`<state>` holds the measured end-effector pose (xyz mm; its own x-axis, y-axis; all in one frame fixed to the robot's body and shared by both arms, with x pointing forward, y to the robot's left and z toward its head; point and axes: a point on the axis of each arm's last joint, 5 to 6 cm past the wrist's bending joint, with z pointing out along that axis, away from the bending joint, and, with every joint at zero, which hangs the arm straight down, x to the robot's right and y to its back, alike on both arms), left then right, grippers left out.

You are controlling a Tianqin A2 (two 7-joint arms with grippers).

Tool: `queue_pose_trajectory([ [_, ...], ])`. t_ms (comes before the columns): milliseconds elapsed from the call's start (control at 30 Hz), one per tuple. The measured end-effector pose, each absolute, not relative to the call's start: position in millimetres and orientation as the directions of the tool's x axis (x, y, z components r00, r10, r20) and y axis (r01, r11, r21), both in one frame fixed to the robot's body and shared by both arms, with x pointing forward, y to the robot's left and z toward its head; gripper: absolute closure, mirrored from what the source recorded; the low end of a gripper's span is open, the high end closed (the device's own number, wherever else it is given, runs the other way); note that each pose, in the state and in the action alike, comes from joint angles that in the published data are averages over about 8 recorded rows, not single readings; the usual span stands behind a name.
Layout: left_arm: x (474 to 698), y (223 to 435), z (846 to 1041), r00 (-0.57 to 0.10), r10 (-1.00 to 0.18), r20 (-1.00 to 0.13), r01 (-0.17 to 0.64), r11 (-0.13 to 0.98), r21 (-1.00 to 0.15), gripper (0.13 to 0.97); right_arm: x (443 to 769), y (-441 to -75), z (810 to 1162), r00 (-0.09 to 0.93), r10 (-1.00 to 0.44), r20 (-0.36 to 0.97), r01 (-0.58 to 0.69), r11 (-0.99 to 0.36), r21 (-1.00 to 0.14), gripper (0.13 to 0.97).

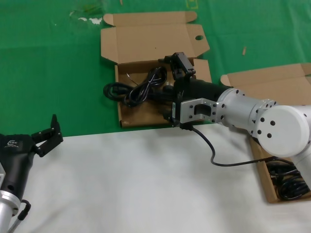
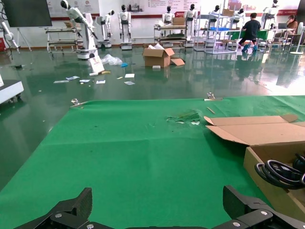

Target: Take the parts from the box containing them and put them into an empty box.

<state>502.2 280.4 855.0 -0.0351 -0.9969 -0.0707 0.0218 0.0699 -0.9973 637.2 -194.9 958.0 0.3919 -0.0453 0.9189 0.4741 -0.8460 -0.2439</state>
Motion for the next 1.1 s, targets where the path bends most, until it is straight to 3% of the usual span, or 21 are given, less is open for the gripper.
queue_pose_trajectory([
  [567,502.2,280.4,855.0,-0.035,-0.997,-0.071,0.022,0.07,-0.997,0.132,635.4,-195.4,955.8,0.394,-0.07,0.916,0.47,-0.841,-0.267,0.13],
  [1100,502.2,280.4,855.0,-0.035,-0.997,-0.071,0.022,0.07,-0.997,0.132,616.0,-203.1,935.3,0.405,-0.333,0.851,0.409,-0.767,-0.494,0.13],
])
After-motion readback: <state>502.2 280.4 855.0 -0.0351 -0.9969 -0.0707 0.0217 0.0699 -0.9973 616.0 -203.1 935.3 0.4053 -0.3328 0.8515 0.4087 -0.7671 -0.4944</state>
